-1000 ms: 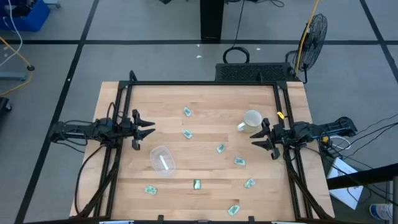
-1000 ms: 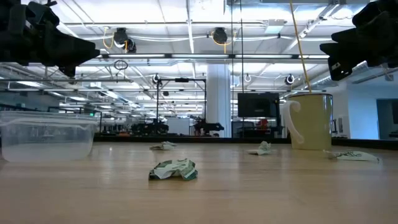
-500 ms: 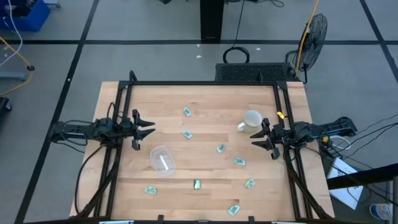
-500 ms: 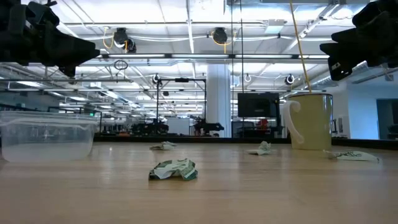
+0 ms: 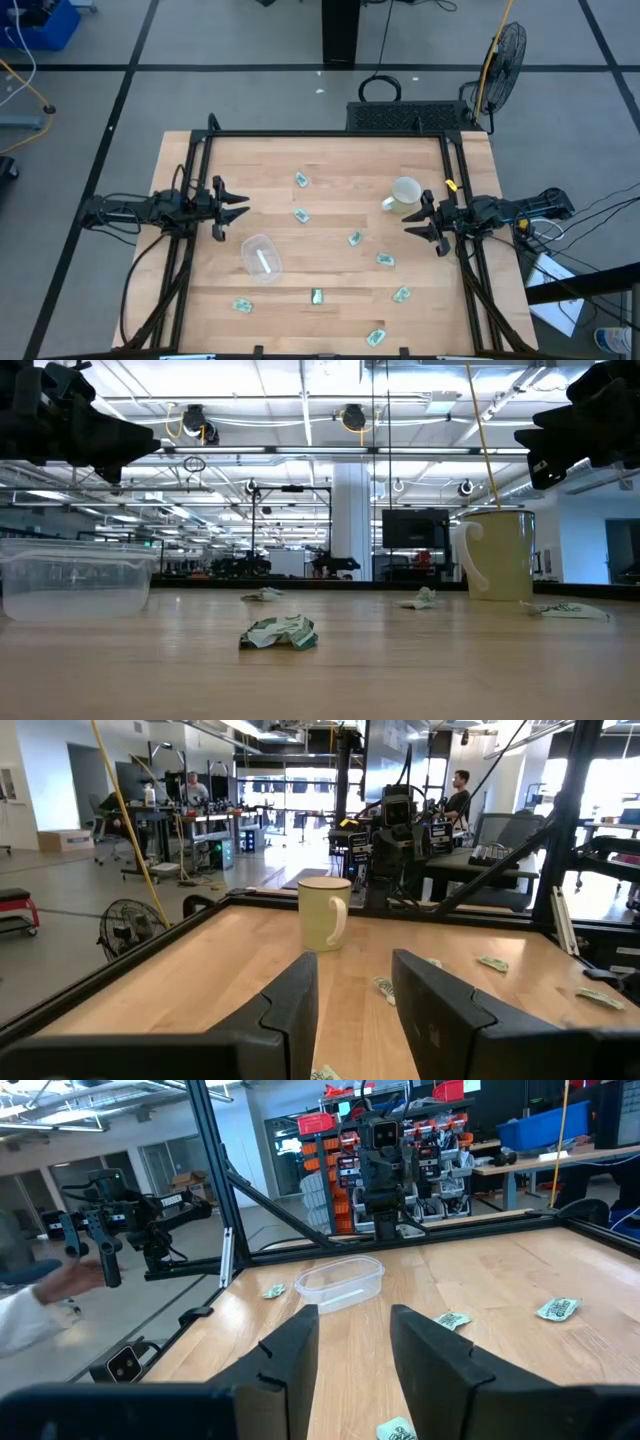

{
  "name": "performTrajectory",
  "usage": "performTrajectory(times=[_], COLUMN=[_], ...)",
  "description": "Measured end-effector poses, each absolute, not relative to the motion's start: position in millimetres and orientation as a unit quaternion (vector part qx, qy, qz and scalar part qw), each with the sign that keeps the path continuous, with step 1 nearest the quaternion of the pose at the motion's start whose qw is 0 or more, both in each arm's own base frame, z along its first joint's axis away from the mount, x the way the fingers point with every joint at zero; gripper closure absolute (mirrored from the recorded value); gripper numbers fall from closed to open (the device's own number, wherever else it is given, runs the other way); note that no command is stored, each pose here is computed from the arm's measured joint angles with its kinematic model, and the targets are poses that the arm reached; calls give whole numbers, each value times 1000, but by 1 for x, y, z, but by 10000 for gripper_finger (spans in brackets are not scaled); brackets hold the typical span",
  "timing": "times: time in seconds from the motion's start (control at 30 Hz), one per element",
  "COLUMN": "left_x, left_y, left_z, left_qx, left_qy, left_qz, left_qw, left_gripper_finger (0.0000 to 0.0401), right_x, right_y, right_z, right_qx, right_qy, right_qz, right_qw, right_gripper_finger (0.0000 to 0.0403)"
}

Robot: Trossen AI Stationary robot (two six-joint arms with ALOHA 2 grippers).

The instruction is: Pick and place Stevia / Truvia into bins

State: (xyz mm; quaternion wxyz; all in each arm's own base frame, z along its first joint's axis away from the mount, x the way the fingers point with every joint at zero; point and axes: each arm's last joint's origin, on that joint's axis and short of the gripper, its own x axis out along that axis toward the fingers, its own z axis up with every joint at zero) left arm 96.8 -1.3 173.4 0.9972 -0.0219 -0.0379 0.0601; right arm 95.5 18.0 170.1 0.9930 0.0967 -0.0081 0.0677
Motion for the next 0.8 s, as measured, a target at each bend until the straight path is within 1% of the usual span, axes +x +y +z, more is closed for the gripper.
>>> performTrajectory(times=[0.17, 0.3, 0.53, 0.8], left_x=[97, 97, 95, 94], left_y=[-1, -1, -1, -1], left_z=[174, 176, 186, 189], left_qx=[-20, 7, -1, -5], left_qy=[-38, -50, -99, -119], left_qz=[60, 62, 62, 62], left_qw=[997, 997, 993, 991], left_gripper_finger=[265, 265, 265, 265], right_x=[95, 95, 96, 96], right_y=[18, 18, 18, 18], right_z=[170, 170, 170, 170], right_qx=[97, 96, 27, -33], right_qy=[-8, -8, -11, -15], right_qz=[68, 68, 67, 66], right_qw=[993, 993, 997, 997], right_gripper_finger=[284, 284, 284, 284])
